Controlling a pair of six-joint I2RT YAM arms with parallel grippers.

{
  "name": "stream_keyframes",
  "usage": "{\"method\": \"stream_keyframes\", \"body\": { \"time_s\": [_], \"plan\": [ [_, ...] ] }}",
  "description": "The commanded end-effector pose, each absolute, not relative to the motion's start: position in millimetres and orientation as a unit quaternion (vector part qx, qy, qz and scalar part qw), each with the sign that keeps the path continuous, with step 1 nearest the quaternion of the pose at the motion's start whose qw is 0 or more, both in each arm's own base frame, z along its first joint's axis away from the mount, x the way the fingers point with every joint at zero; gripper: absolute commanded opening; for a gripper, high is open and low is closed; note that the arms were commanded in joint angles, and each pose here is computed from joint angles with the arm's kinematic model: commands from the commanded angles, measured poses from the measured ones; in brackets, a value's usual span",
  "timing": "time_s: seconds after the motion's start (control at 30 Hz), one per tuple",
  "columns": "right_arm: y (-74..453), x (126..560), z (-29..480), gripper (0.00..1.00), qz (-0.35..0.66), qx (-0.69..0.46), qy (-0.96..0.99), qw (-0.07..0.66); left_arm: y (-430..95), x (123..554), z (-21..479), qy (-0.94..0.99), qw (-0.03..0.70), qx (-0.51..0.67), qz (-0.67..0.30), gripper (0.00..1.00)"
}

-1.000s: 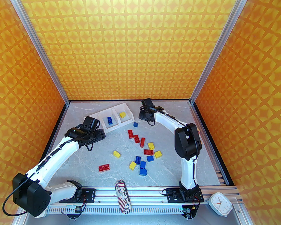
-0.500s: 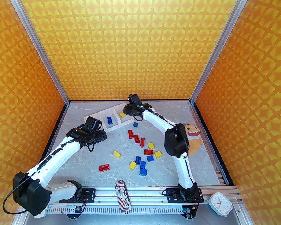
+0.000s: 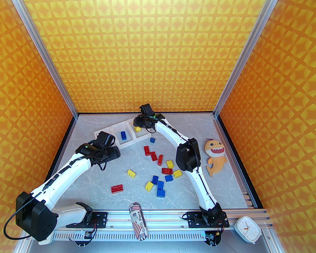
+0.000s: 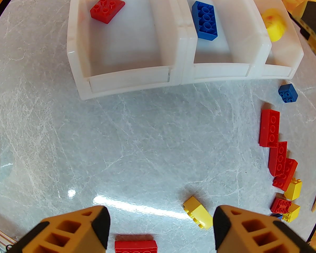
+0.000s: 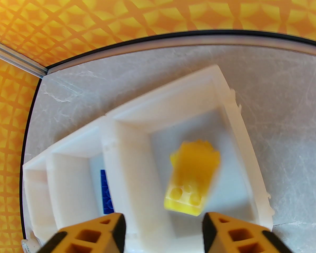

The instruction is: Sort the legos into containers by color

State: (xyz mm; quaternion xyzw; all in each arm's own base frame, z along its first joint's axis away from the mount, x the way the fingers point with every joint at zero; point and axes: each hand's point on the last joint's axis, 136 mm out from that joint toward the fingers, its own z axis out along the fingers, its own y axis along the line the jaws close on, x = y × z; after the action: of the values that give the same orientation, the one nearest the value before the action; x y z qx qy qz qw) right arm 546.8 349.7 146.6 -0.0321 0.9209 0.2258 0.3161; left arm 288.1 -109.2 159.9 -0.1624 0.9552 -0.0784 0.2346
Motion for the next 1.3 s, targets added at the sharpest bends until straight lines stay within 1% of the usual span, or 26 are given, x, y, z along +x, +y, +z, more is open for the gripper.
{"method": "stream_keyframes", "body": {
  "time_s": [0.0, 0.13, 0.3, 0.37, 0.43, 0.47, 0.53, 0.73, 0.97, 1.13, 1.27],
  "plan": [
    [348, 540, 153, 0.58, 0.221, -0.044, 0.924, 0.310, -108, 278, 163, 0.959, 0.226, -0.159, -0.066, 0.71],
    [340, 531, 165, 0.58, 0.212, -0.051, 0.924, 0.314, -111, 251, 152, 0.969, 0.189, -0.151, -0.049, 0.72],
    [324, 508, 178, 0.58, 0.202, -0.066, 0.924, 0.318, -112, 202, 132, 0.975, 0.139, -0.172, -0.031, 0.76],
    [319, 498, 183, 0.59, 0.204, -0.073, 0.923, 0.319, -114, 183, 124, 0.973, 0.130, -0.188, -0.033, 0.79],
    [315, 487, 187, 0.60, 0.206, -0.078, 0.922, 0.318, -117, 169, 113, 0.972, 0.120, -0.197, -0.032, 0.84],
    [312, 482, 188, 0.60, 0.207, -0.080, 0.922, 0.318, -119, 163, 114, 0.970, 0.126, -0.201, -0.045, 0.85],
    [308, 472, 189, 0.60, 0.209, -0.086, 0.922, 0.313, -121, 154, 105, 0.970, 0.117, -0.209, -0.040, 0.85],
    [295, 446, 188, 0.60, 0.208, -0.094, 0.926, 0.300, -135, 147, 78, 0.975, 0.094, -0.198, -0.024, 0.90],
    [278, 422, 177, 0.63, 0.217, -0.061, 0.925, 0.307, -151, 154, 61, 0.983, 0.080, -0.164, -0.017, 0.96],
    [270, 409, 160, 0.63, 0.211, -0.057, 0.931, 0.291, -154, 154, 52, 0.989, 0.072, -0.130, -0.019, 0.98],
    [266, 404, 156, 0.63, 0.202, -0.065, 0.936, 0.282, -153, 146, 40, 0.991, 0.050, -0.121, -0.014, 0.98]
  ]
}}
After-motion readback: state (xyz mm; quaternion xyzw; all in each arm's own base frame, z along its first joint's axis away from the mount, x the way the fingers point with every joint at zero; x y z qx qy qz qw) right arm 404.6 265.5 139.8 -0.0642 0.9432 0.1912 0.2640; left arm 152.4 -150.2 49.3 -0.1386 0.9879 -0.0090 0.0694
